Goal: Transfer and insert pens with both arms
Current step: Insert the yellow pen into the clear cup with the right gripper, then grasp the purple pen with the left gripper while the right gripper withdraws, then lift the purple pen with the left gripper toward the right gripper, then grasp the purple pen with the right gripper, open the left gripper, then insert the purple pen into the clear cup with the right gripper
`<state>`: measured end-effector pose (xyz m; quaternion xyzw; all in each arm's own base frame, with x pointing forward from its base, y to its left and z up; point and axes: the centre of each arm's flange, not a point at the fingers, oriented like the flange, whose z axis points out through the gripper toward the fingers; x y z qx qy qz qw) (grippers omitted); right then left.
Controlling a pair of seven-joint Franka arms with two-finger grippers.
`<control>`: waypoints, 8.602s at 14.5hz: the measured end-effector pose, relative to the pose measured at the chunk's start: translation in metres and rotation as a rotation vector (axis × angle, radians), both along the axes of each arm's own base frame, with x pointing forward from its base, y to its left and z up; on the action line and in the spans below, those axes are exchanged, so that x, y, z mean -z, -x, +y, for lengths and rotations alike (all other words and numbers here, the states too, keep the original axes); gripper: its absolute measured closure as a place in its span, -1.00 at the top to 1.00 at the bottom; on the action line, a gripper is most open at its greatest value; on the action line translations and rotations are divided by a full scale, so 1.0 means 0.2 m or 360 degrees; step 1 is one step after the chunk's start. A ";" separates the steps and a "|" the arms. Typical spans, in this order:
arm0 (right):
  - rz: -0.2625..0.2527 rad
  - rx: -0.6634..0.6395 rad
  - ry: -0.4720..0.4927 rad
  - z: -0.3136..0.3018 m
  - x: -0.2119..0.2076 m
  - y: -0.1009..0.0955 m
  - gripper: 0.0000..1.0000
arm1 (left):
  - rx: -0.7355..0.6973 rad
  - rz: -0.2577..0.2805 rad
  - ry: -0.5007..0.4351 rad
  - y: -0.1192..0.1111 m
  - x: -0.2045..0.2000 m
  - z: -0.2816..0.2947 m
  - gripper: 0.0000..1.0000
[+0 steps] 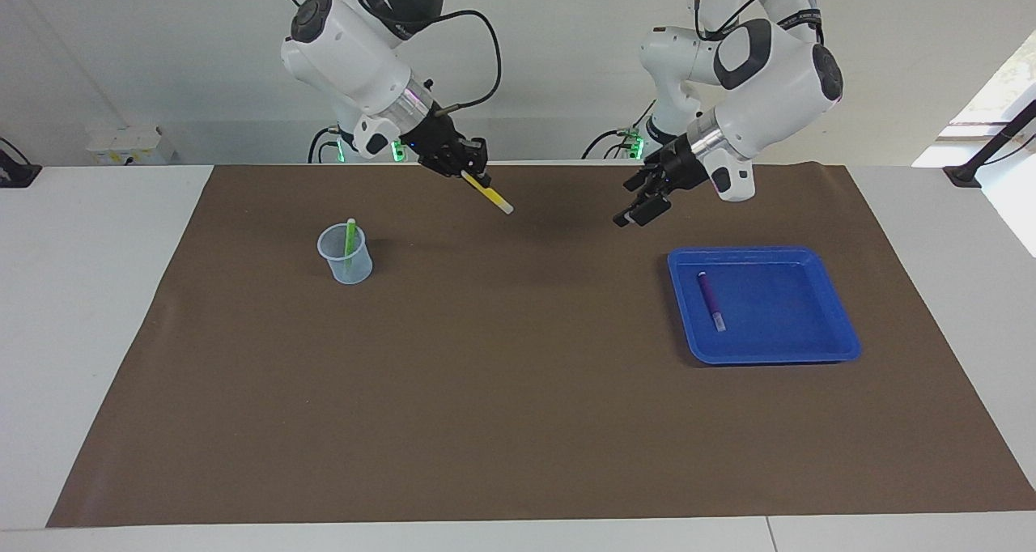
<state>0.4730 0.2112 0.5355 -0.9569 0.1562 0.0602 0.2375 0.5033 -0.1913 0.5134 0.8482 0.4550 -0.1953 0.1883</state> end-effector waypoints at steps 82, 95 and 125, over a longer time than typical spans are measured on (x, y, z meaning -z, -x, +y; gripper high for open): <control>-0.0070 0.0411 -0.0562 0.48 0.08 0.12 0.67 | -0.0324 0.0455 0.0146 0.10 0.02 -0.42 -0.67; -0.0079 0.0402 -0.0550 0.48 0.08 0.12 -0.64 | -0.0382 0.0458 0.0161 0.09 0.03 -0.41 -0.67; -0.0168 -0.0949 0.0766 -0.91 0.28 0.05 0.35 | 0.0415 -0.0158 -0.0352 -0.07 -0.05 0.25 1.00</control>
